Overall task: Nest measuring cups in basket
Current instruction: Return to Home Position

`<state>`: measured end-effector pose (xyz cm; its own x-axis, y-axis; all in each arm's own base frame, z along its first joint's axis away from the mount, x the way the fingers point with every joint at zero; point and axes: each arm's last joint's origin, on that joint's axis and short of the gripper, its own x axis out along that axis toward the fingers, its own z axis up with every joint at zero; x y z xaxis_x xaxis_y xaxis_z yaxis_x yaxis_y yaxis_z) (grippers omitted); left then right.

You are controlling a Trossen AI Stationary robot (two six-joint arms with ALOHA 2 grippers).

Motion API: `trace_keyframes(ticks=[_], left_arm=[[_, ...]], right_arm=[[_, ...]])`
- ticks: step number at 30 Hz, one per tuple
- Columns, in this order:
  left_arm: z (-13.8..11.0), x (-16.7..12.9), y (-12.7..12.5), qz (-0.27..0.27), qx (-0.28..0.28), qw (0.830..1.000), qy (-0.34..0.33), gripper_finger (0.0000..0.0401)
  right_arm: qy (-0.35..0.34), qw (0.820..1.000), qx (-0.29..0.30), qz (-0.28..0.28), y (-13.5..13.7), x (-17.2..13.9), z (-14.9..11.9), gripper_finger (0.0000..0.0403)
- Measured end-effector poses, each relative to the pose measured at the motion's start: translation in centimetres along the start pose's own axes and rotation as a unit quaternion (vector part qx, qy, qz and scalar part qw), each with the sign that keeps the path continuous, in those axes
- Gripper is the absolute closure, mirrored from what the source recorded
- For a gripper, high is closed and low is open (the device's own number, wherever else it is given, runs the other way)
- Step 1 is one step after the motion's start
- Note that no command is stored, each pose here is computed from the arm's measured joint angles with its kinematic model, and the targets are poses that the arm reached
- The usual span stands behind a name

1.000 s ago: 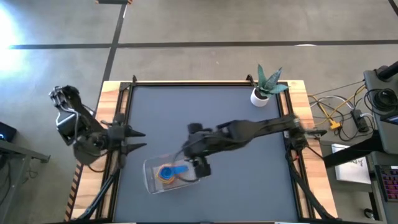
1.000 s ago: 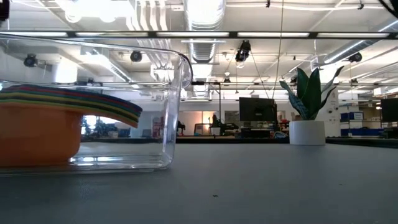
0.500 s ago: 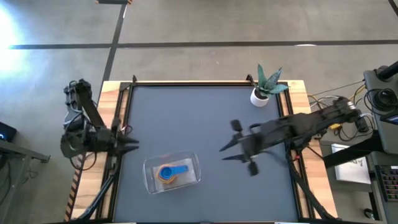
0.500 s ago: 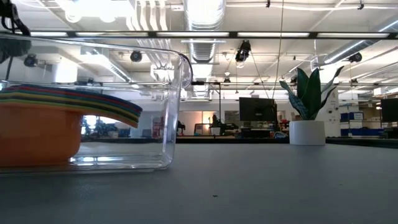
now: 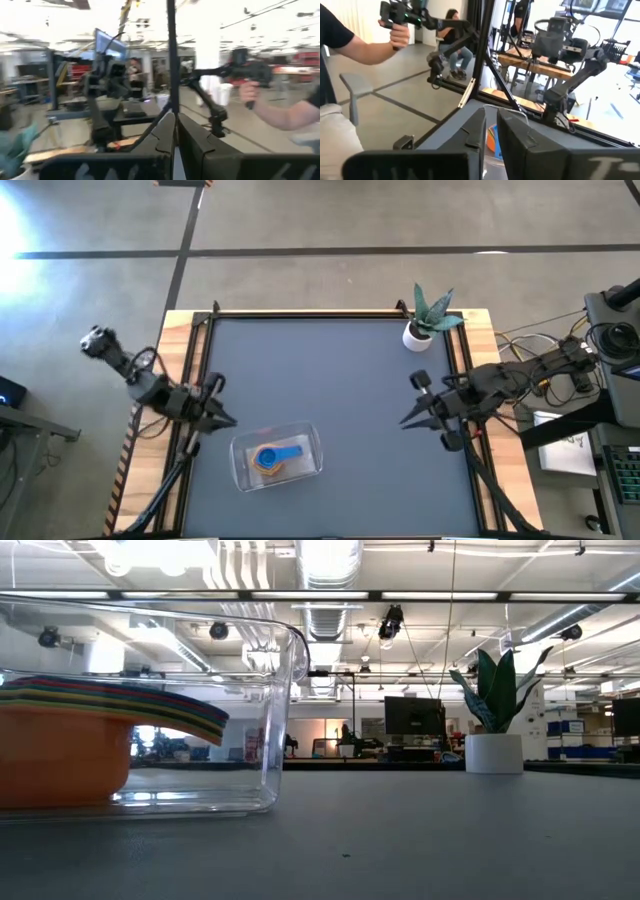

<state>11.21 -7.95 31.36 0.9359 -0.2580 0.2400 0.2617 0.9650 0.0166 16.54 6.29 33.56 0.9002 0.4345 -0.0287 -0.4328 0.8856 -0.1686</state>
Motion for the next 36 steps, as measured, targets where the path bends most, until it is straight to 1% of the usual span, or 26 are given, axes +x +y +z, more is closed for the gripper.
trace_keyframes(ticks=[2,3,6,7,9,11,12,14,18,20,22,24,26,27,29,32,33,36], left_arm=[[-0.1,0.3,1.2,-0.023,0.001,1.000,-0.005,0.0400],[-0.1,0.3,1.8,-0.022,0.000,1.000,-0.003,0.0401],[0.1,0.3,4.0,0.016,-0.002,1.000,0.024,0.0401],[0.2,0.2,4.6,0.025,-0.002,0.999,0.031,0.0401],[0.6,-0.2,5.5,0.020,0.001,0.999,0.028,0.0401],[1.2,-0.8,6.1,0.007,0.007,1.000,0.014,0.0401],[1.4,-1.1,6.3,0.008,0.013,1.000,0.008,0.0401],[1.4,-1.9,6.7,0.024,0.026,0.999,-0.001,0.0401],[0.2,-2.9,7.1,0.051,0.034,0.998,-0.001,0.0401],[-0.7,-3.3,7.1,0.055,0.037,0.998,-0.009,0.0401],[-1.9,-3.7,7.1,0.057,0.034,0.998,-0.015,0.0401],[-3.4,-4.0,7.1,0.059,0.026,0.998,-0.019,0.0401],[-4.8,-4.5,7.1,0.059,0.018,0.997,-0.037,0.0401],[-5.5,-4.7,7.1,0.059,0.020,0.997,-0.047,0.0401],[-6.8,-5.1,7.0,0.058,0.020,0.996,-0.068,0.0401],[-9.1,-5.8,7.0,0.057,0.021,0.995,-0.084,0.0401],[-9.6,-5.9,6.9,0.057,0.019,0.995,-0.085,0.0401],[-9.8,-6.0,6.9,0.059,0.011,0.996,-0.068,0.0401]], right_arm=[[-0.009,1.000,0.003,0.000,0.2,-1.1,-0.5,0.0374],[-0.013,1.000,0.003,-0.001,0.3,-1.7,-0.8,0.0378],[-0.013,1.000,0.000,-0.001,0.6,-3.2,-1.7,0.0390],[-0.023,1.000,-0.002,-0.003,0.8,-4.3,-1.7,0.0392],[-0.053,0.999,-0.003,-0.009,1.0,-7.0,-1.6,0.0394],[-0.072,0.997,0.000,-0.012,1.2,-8.5,-1.9,0.0394],[-0.081,0.997,-0.001,-0.013,1.3,-9.2,-2.1,0.0394],[-0.102,0.995,-0.003,-0.017,1.6,-10.4,-2.7,0.0394],[-0.160,0.987,-0.010,-0.025,2.0,-12.6,-3.5,0.0394],[-0.163,0.986,-0.011,-0.027,2.2,-13.0,-4.5,0.0394],[-0.140,0.990,-0.017,-0.026,2.3,-12.5,-5.4,0.0394],[-0.161,0.986,-0.020,-0.026,2.2,-12.5,-4.9,0.0394],[-0.148,0.988,-0.017,-0.038,2.1,-12.0,-5.2,0.0394],[-0.153,0.987,-0.018,-0.039,2.1,-12.0,-5.2,0.0394],[-0.141,0.989,-0.013,-0.036,2.2,-11.5,-5.9,0.0394],[-0.178,0.983,-0.011,-0.041,2.2,-11.1,-6.4,0.0394],[-0.183,0.982,-0.010,-0.041,2.3,-10.9,-6.8,0.0394],[-0.183,0.982,-0.009,-0.042,2.4,-10.1,-8.2,0.0394]])
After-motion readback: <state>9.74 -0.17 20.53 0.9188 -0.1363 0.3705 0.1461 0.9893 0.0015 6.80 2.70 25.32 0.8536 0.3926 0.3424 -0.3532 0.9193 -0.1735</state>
